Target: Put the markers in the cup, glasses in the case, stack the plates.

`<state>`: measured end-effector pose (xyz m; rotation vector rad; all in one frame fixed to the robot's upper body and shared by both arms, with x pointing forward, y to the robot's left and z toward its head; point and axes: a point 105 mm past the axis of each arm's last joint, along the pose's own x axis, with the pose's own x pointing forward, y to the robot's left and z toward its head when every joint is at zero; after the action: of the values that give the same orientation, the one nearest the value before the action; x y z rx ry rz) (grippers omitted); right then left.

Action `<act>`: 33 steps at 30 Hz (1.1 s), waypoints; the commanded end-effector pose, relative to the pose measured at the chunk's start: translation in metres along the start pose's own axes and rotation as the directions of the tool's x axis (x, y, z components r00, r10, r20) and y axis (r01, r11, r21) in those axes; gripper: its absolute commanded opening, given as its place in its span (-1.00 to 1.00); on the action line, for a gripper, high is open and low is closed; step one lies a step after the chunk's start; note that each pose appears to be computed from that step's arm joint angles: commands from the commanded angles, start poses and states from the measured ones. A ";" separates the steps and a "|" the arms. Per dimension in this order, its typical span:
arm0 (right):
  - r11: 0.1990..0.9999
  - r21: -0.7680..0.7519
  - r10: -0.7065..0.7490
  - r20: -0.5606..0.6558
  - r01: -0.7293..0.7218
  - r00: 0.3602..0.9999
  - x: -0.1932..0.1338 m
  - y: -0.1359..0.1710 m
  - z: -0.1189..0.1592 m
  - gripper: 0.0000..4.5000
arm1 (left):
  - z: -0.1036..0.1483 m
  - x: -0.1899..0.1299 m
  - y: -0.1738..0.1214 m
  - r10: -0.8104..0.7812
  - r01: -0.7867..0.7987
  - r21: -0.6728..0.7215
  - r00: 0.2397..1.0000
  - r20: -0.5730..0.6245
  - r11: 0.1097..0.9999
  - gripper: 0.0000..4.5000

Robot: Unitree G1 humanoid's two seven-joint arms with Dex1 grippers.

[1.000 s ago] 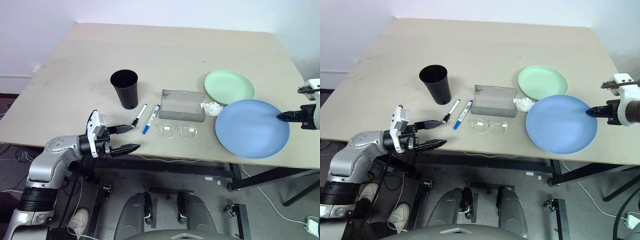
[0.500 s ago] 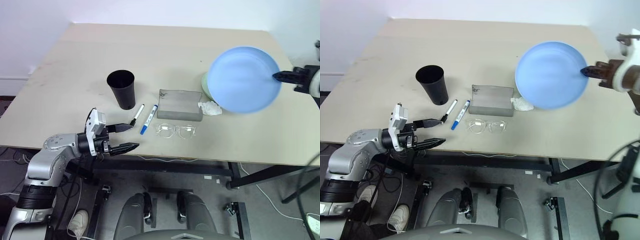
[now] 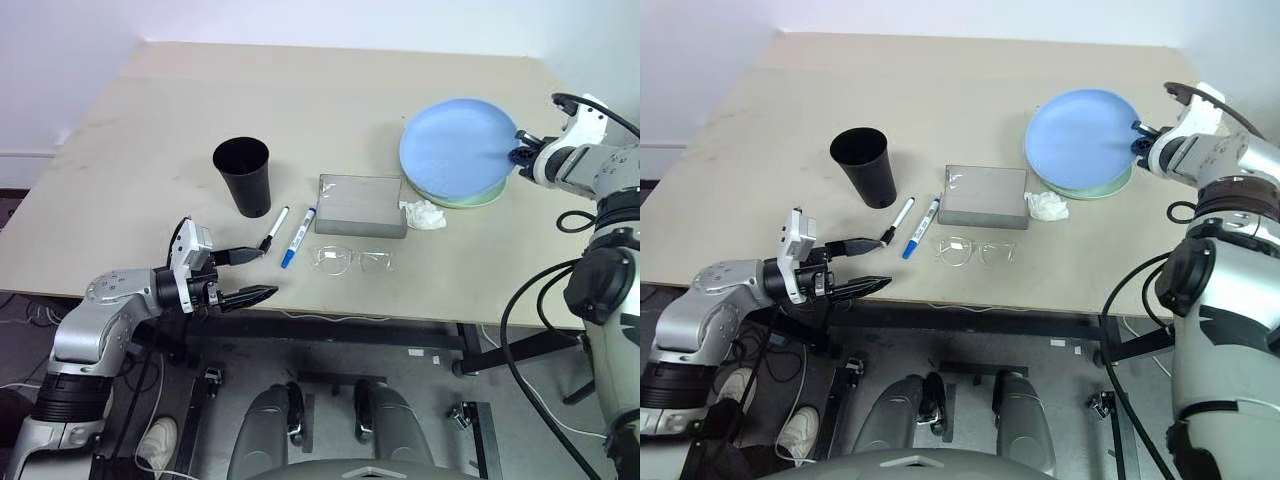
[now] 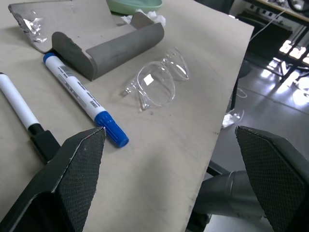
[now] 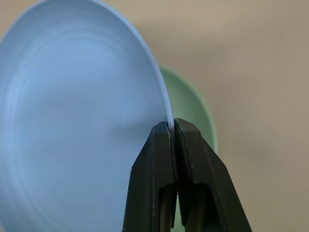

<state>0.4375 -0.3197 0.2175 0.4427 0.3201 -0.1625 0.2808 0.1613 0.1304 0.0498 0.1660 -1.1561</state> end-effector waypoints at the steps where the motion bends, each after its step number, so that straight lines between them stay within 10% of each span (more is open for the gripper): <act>1: 0.998 0.050 0.031 0.104 -0.036 0.994 -0.004 0.013 0.026 -0.99 | 0.013 -0.006 -0.002 0.021 -0.022 0.057 1.000 0.020 0.998 1.00; 17: 0.994 -0.053 -0.101 -0.031 0.099 0.994 0.015 0.004 -0.023 -0.99 | 0.013 -0.006 -0.001 0.047 -0.049 0.068 0.998 0.028 0.997 1.00; 33: 0.977 -0.213 0.025 0.003 -0.024 1.000 0.014 0.029 -0.009 0.99 | 0.013 -0.006 0.002 0.047 -0.049 0.068 0.999 0.027 0.997 1.00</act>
<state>0.4497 -0.2900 0.1843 0.2807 0.4268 -0.1429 0.2804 0.1655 0.1333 0.0664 0.1520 -1.1096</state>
